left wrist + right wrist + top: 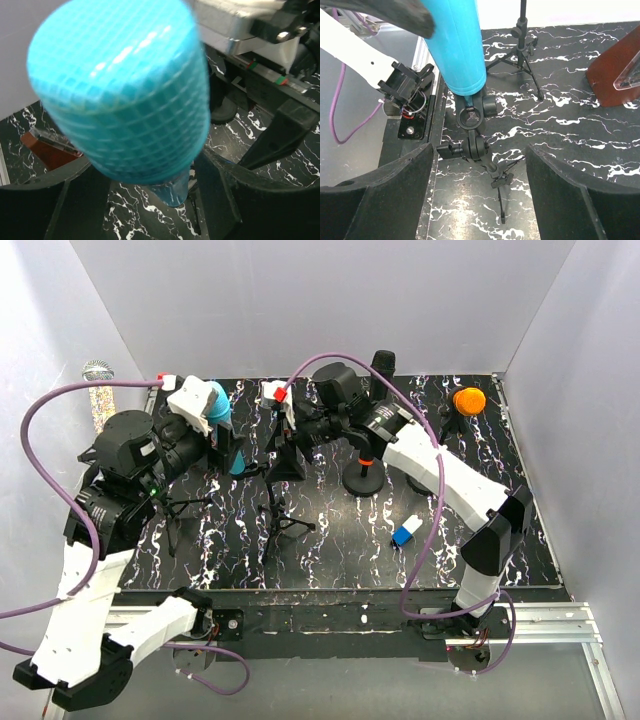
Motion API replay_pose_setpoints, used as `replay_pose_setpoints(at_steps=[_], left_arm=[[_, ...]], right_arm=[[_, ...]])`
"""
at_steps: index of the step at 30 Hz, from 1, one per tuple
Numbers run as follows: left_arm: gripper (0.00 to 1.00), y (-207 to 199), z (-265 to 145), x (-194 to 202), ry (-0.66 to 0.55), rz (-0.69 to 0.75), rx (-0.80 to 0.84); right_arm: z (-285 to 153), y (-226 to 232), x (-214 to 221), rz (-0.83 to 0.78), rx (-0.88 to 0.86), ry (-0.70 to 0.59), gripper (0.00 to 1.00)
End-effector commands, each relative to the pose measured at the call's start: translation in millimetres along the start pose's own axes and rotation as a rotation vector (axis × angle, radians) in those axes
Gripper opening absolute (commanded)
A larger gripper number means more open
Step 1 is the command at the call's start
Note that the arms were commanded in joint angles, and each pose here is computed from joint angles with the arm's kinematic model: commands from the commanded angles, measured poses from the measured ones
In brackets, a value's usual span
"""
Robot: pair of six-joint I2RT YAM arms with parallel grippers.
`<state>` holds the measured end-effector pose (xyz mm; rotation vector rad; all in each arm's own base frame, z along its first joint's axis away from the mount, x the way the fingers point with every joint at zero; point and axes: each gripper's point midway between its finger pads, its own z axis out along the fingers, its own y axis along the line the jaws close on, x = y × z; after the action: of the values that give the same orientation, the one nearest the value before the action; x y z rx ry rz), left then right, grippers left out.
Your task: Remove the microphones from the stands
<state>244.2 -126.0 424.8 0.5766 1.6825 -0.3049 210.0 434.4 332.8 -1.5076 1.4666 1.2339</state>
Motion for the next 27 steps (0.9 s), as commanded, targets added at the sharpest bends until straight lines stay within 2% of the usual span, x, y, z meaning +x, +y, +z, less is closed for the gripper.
replay_pose_setpoints(at_steps=[1, 4, 9, 12, 16, 21, 27], left_arm=[[0.57, -2.0, 0.2, 0.8, -0.028, -0.039, 0.019], [0.46, -4.0, 1.4, 0.6, -0.039, -0.030, 0.032], [0.29, -5.4, 4.4, -2.9, -0.060, -0.025, 0.045], [0.20, -3.3, 8.2, -5.9, -0.078, -0.025, 0.038], [0.01, -0.6, 21.9, -11.1, -0.100, -0.024, 0.037], [0.00, 0.0, 47.3, -19.9, -0.142, -0.052, 0.052], [0.00, 0.7, 79.7, -29.5, -0.176, -0.099, 0.072]], right_arm=[[6.4, 7.0, -20.7, -0.040, -0.037, -0.055, 0.79], [12.1, 9.6, -18.0, -0.040, -0.051, -0.051, 0.72], [17.3, 3.6, -15.4, -0.032, -0.039, -0.049, 0.56], [17.3, -6.3, -18.5, -0.040, 0.015, -0.055, 0.43], [11.1, -26.4, -29.3, -0.073, 0.132, -0.064, 0.30], [-12.5, -61.5, -49.0, -0.095, 0.251, -0.104, 0.23], [-40.0, -101.0, -56.7, -0.107, 0.350, -0.119, 0.22]])
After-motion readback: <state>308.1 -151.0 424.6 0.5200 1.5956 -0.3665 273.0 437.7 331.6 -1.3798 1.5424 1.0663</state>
